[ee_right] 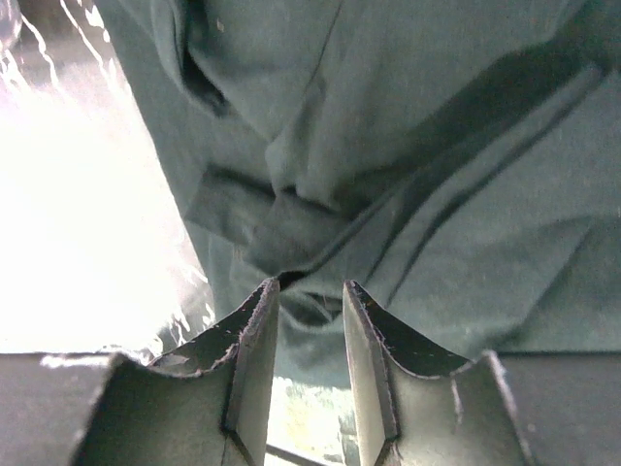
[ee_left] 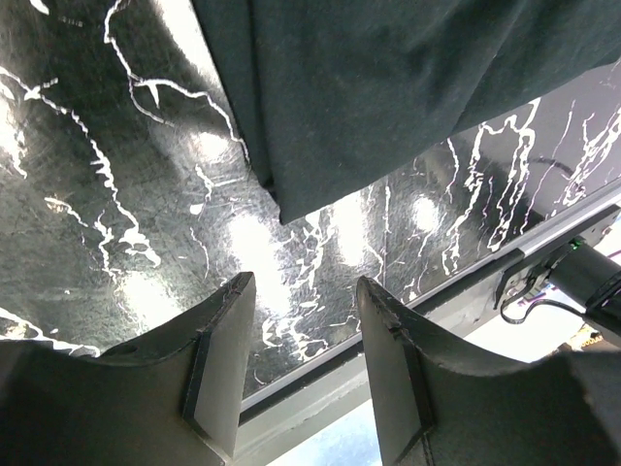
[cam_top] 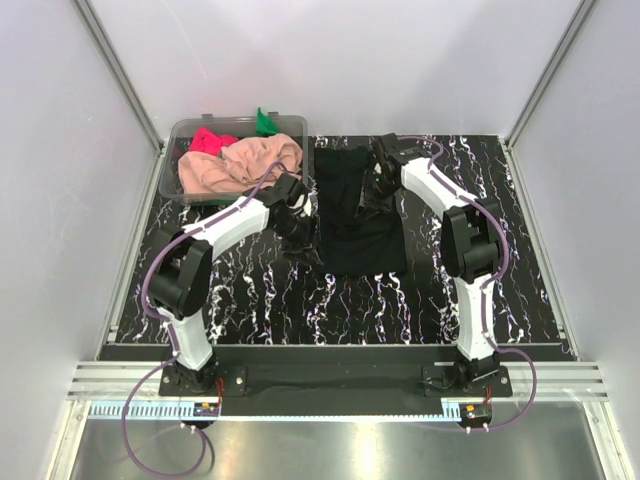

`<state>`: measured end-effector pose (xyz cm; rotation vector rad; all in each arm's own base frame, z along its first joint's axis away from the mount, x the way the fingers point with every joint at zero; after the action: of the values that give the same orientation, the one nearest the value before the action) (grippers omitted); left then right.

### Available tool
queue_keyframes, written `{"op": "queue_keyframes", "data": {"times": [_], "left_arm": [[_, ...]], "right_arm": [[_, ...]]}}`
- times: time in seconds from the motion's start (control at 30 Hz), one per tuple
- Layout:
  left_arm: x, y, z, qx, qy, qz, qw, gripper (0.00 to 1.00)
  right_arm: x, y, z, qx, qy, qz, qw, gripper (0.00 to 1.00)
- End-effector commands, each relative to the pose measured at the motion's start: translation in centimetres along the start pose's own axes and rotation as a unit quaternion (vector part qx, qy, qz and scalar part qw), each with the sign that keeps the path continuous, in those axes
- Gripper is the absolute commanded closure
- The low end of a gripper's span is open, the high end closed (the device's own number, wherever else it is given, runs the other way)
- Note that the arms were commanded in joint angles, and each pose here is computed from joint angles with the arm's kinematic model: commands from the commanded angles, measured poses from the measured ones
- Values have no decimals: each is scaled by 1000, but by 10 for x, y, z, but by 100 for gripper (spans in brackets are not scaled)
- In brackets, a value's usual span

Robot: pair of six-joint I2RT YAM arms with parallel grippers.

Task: Fold and stack the t-shirts
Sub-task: Fold the tshirt

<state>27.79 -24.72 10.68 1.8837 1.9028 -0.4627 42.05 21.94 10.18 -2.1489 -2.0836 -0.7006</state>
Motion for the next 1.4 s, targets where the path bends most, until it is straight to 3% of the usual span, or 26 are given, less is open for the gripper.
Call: {"op": "queue_keyframes", "data": {"times": [0.0,0.3,0.43,1.1,1.23,1.27,1.3,1.33,1.37], "left_arm": [[-8,5,-15,-33,-15,14,999,49],[-13,8,-8,-23,-31,12,999,49],[-13,12,-4,-26,-25,8,999,49],[-35,43,35,-16,-25,16,999,51],[-28,36,48,-1,-12,15,1000,61],[-26,35,51,-1,-7,16,1000,80],[-23,35,54,2,-3,15,1000,91],[-21,35,57,3,0,15,1000,100],[-20,35,59,5,1,16,1000,100]], "right_arm": [[26,3,-49,-28,23,-33,999,60],[27,-40,-94,-21,30,-38,999,59],[16,-57,-79,6,17,-33,999,59],[1,-57,-8,35,16,-49,998,59],[0,-54,6,43,17,-47,998,60],[-1,-54,11,46,18,-46,998,61],[1,-51,12,42,20,-47,998,61],[2,-49,13,39,22,-47,998,61],[1,-48,16,41,21,-48,998,61]]}}
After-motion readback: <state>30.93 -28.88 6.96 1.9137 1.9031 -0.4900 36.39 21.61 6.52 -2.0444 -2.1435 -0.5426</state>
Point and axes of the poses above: each gripper's point midway between its finger pads, its own z axis out along the fingers, its own x axis along the line the jaws close on, y = z × x, the point moved 3 cm from there along -z, back along the fingers, and after that the axes turned 7 degrees about -z, right-handed, at the moved point
